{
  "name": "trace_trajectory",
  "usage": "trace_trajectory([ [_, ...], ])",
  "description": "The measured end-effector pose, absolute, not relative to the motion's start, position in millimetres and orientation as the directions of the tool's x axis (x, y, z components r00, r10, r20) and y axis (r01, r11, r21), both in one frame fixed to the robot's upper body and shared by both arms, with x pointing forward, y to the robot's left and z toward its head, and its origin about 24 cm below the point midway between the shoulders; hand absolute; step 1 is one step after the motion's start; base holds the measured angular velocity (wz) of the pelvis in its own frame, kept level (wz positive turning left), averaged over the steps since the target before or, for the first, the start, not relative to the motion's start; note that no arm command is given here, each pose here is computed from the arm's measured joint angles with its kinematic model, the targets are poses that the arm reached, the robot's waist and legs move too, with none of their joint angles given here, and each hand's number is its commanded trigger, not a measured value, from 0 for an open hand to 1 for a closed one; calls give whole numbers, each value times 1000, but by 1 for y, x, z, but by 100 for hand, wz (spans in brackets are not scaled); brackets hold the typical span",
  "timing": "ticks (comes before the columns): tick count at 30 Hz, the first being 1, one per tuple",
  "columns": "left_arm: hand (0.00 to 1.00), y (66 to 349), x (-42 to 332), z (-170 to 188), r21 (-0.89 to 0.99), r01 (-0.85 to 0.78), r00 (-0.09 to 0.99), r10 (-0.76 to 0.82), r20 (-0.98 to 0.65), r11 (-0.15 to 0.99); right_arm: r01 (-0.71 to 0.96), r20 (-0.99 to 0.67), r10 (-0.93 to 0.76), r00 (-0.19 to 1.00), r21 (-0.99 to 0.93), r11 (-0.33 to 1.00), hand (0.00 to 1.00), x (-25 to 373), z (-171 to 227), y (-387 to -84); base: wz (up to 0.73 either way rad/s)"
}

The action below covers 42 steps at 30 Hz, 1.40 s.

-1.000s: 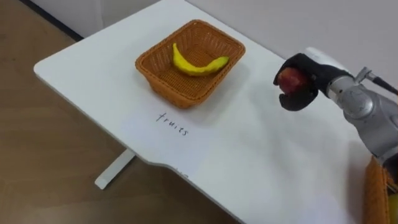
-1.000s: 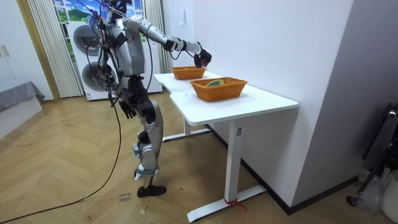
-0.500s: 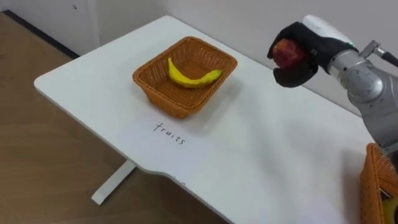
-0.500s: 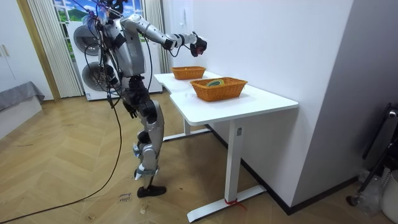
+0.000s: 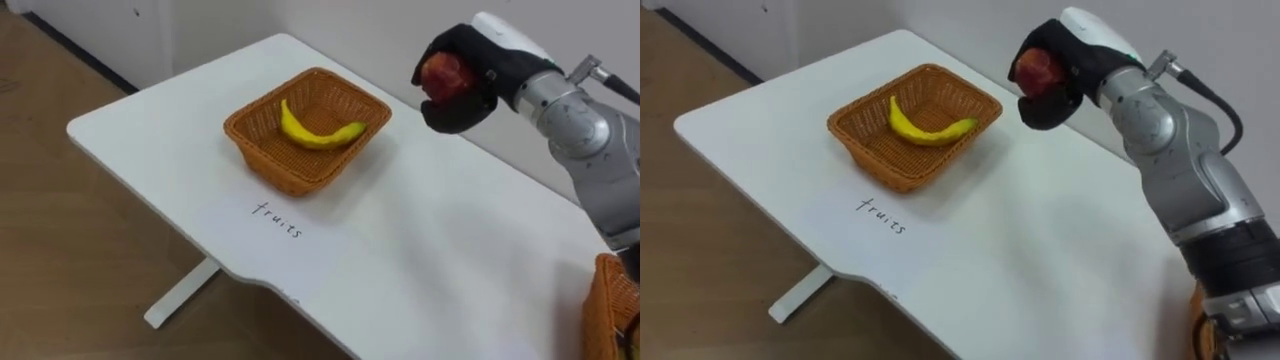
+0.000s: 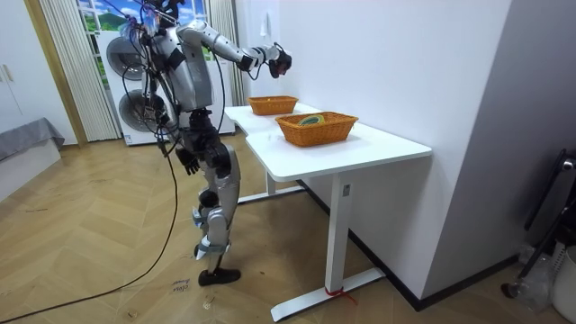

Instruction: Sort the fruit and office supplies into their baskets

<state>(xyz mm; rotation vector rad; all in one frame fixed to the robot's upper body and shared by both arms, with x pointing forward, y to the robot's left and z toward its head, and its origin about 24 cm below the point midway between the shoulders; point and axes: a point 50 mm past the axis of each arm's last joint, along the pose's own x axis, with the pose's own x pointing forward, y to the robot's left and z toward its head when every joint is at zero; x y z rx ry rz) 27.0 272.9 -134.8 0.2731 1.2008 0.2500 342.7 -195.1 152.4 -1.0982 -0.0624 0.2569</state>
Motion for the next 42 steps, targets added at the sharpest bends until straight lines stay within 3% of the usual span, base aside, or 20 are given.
trace_trajectory([
  [19, 0, 271, -11, -135, 321, 40, 225, 305, -925, 946, -229, -142, 211, 967, -846, 481, 100, 336, 115, -191, 16],
  [33, 0, 270, -10, -131, 302, 76, 240, 276, -931, 950, -255, -226, 119, 967, -832, 493, 100, 337, 78, -200, 2],
  [42, 0, 275, -2, -127, 314, 91, 275, 279, -920, 945, -192, -167, 95, 981, -837, 513, 100, 338, 79, -202, 9],
])
